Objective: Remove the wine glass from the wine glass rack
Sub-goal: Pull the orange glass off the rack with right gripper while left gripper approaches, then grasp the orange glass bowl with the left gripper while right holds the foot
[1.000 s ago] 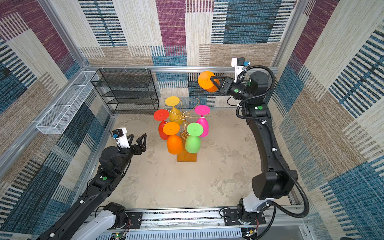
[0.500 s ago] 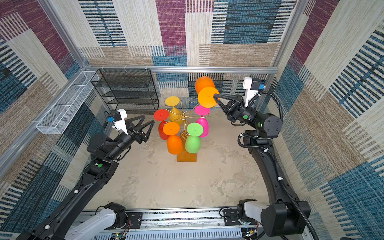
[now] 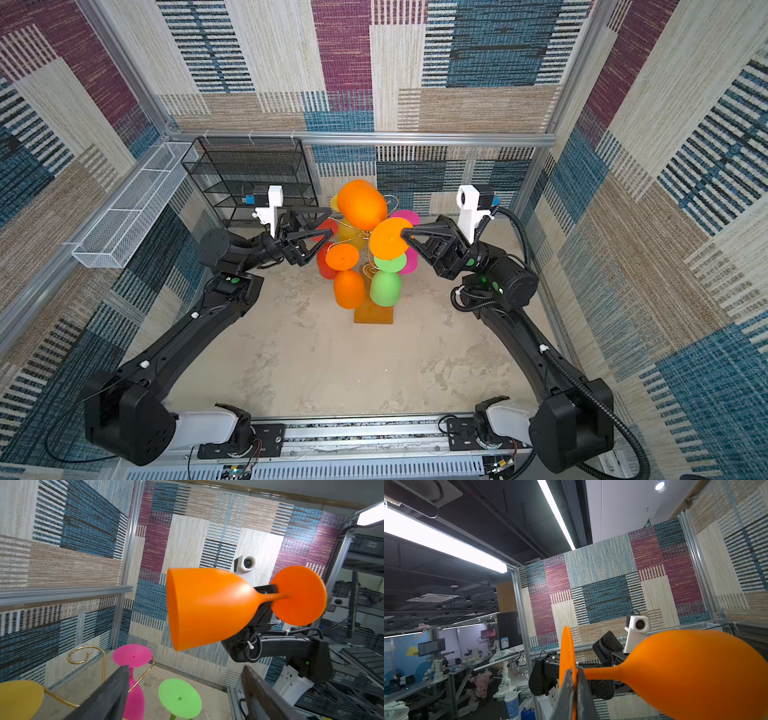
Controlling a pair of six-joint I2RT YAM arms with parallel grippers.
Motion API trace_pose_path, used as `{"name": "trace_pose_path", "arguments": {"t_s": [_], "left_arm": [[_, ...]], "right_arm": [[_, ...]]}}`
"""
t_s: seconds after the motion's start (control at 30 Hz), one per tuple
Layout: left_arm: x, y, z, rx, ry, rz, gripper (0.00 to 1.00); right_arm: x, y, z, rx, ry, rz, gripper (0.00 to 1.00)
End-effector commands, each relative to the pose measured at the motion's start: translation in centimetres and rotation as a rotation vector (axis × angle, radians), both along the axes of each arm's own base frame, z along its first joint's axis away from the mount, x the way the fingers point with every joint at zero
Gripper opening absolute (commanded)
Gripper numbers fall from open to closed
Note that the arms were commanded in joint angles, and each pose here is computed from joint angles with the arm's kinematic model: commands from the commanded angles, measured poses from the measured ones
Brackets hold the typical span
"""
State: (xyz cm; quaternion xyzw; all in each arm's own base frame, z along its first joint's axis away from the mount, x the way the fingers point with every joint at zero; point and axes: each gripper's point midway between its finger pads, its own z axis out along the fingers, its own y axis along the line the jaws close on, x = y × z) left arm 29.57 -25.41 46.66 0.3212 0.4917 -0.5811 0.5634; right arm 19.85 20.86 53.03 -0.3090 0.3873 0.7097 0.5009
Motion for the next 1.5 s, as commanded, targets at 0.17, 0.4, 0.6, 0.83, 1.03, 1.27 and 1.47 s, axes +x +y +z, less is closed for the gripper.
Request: {"name": "trace_pose_path", "arguments": {"t_s": [0.17, 0.4, 0.6, 0.83, 1.03, 1.27, 1.47], "left_arm": [[-1.8, -0.8, 0.9, -0.019, -0.059, -0.208, 0.87], [-1.8, -1.0, 0.5, -0.004, -0.055, -0.228, 0.86], [-1.7, -1.2, 0.1, -0.003, -0.049, -0.231, 0.86], [-1.4, -1.3, 0.0, -0.014, -0.047, -0.224, 0.84], [-2.0, -1.3, 0.7, -0.038, -0.048, -0.261, 0.72], [-2.5, -1.2, 0.7, -0.042, -0.051, -0.261, 0.45], [-3.1, -0.9, 1.0, -0.050, -0.059, -0.254, 0.30]], "right_arm": [[-2.4, -1.3, -0.3, 0.129, -0.109, 0.110, 0.00], [-2.1, -1.3, -0.3, 0.135, -0.111, 0.105, 0.00], [-2.0, -1.2, 0.0, 0.144, -0.113, 0.109, 0.00], [-2.1, -1.2, 0.1, 0.145, -0.115, 0.113, 0.00], [-1.2, -1.0, -0.3, 0.151, -0.095, 0.107, 0.00], [-0.5, -0.9, -0.4, 0.157, -0.074, 0.108, 0.00], [0.7, -0.8, -0.9, 0.160, -0.023, 0.098, 0.01]]}}
